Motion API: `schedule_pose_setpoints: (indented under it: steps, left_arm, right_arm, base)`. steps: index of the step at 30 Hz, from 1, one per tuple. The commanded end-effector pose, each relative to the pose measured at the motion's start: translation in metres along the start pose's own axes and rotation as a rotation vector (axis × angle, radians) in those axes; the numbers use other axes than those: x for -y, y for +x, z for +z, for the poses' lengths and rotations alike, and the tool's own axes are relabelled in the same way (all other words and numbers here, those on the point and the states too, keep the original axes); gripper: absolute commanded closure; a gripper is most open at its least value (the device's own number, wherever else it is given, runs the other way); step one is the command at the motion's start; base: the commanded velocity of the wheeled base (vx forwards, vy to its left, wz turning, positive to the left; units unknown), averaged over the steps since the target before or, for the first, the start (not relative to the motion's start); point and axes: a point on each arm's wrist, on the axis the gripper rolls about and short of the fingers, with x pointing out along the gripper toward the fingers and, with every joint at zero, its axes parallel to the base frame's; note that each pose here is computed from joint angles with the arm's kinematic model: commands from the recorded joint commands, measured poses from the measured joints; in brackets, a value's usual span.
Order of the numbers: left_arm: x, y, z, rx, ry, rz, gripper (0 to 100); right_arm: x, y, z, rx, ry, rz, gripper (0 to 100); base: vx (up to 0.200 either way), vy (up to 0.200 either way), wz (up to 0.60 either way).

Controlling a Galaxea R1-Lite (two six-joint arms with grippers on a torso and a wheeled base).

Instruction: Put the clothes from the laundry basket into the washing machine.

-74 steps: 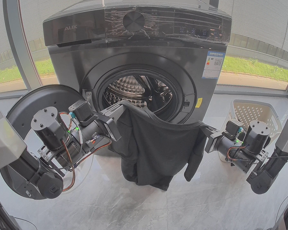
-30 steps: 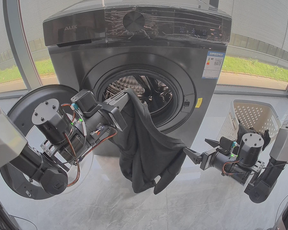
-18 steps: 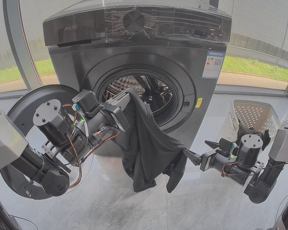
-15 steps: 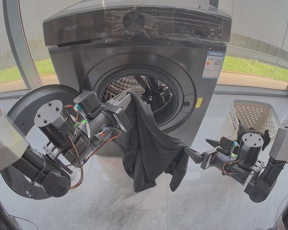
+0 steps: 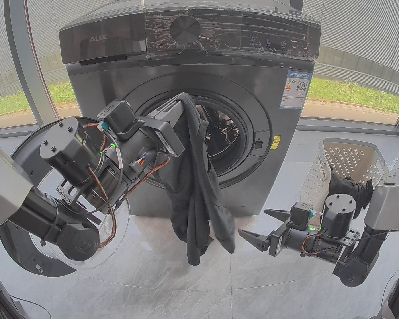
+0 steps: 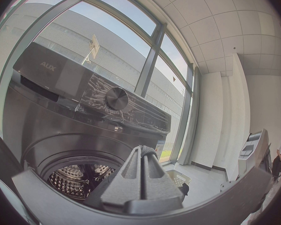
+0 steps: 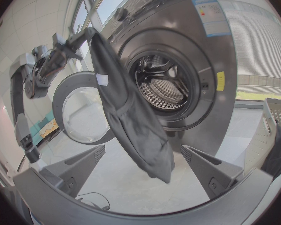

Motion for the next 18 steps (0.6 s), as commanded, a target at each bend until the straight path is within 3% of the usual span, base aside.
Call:
schedule_pose_setpoints:
  steps: [1,8,12,18]
  left_arm:
    - [0.004,0.004,0.005,0.025,-0.002,-0.015,100]
    - [0.004,0.004,0.008,0.035,0.000,-0.034,100]
    - [0.012,0.004,0.011,0.039,-0.008,-0.070,100]
    - [0.028,0.008,0.013,0.051,-0.029,-0.113,100]
  right_arm:
    - [0.001,0.015,-0.021,-0.068,-0.010,0.040,0]
    - [-0.006,0.060,-0.017,0.020,-0.041,0.094,0]
    - [-0.017,0.091,-0.019,0.070,-0.057,0.137,0]
    - [-0.010,0.137,-0.038,0.118,-0.067,0.141,0]
  base:
    - [0.000,0.000,0.00]
    - [0.000,0.000,0.00]
    - [0.000,0.000,0.00]
    - [0.000,0.000,0.00]
